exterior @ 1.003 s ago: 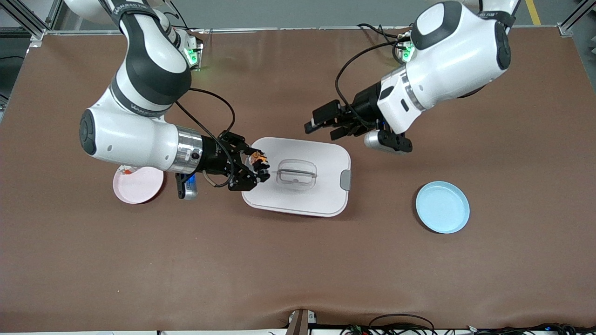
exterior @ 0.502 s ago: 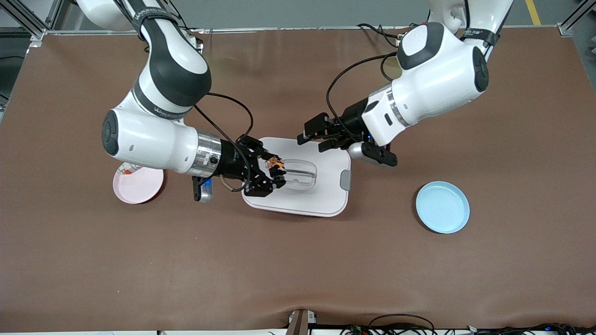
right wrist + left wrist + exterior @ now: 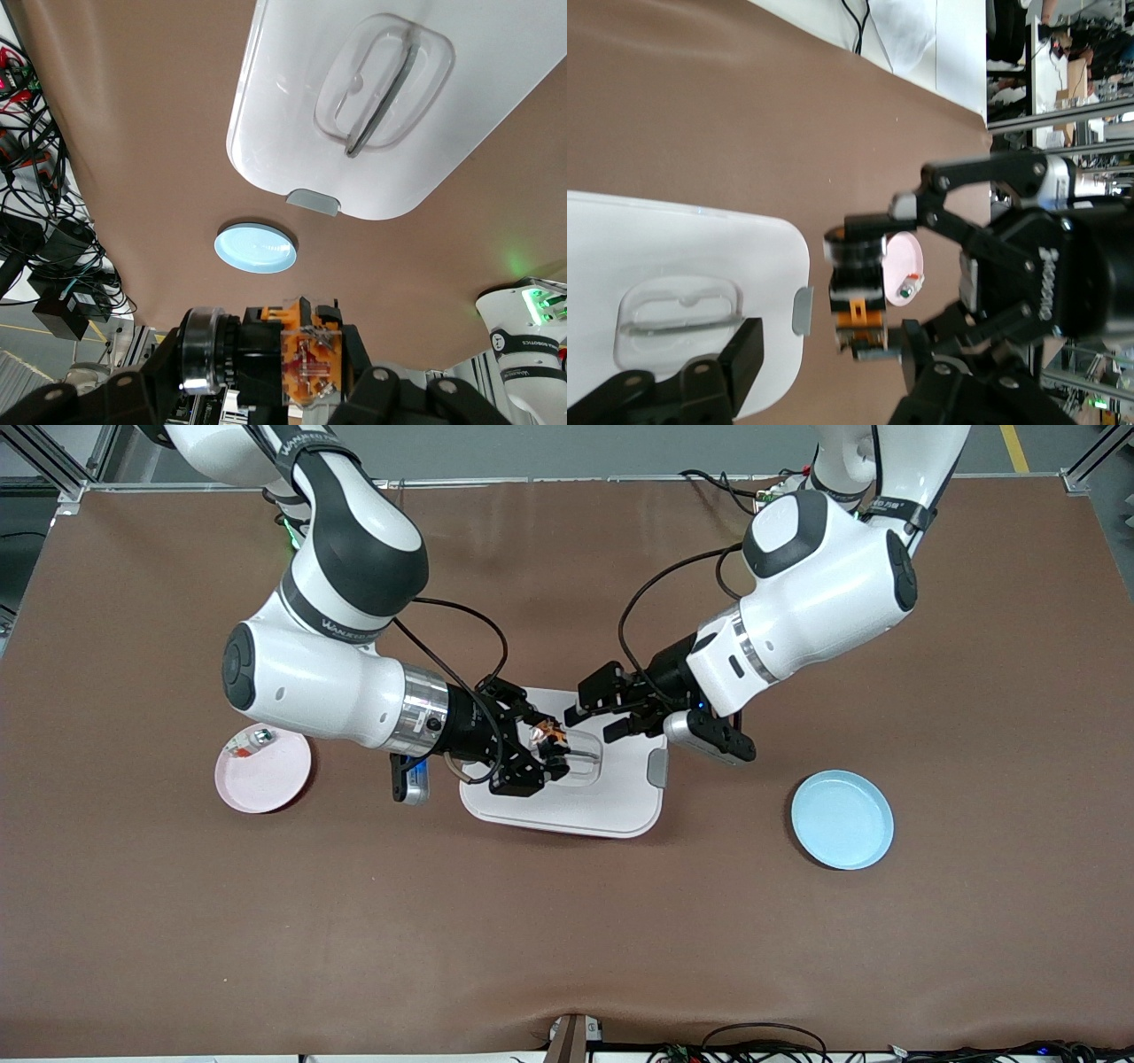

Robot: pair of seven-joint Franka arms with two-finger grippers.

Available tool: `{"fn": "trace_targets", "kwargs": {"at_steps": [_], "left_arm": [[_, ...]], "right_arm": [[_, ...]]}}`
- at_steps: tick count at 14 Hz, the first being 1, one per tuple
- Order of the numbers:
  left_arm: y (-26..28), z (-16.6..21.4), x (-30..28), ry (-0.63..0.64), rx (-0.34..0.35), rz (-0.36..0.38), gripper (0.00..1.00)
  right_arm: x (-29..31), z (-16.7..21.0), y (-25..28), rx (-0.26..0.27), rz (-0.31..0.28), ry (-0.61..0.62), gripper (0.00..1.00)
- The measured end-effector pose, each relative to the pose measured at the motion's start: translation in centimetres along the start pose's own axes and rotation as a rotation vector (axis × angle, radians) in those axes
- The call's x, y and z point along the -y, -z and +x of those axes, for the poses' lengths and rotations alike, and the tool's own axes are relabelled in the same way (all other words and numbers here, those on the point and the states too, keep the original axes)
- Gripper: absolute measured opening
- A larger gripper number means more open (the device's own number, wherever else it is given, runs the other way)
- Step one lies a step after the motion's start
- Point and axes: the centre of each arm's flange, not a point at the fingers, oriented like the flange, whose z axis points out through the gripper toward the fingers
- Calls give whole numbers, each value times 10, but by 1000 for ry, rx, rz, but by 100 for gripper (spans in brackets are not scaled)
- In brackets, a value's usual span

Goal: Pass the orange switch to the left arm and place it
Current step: 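Grasp the switch with the left gripper above the white box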

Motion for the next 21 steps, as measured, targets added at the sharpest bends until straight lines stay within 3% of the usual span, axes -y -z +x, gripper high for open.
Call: {"fn": "trace_targets", "kwargs": {"at_steps": [21], "left_arm": [[-10, 6, -6, -2, -21, -25, 58]], "right_arm": [[7, -24, 0, 22, 95, -30, 73]]}}
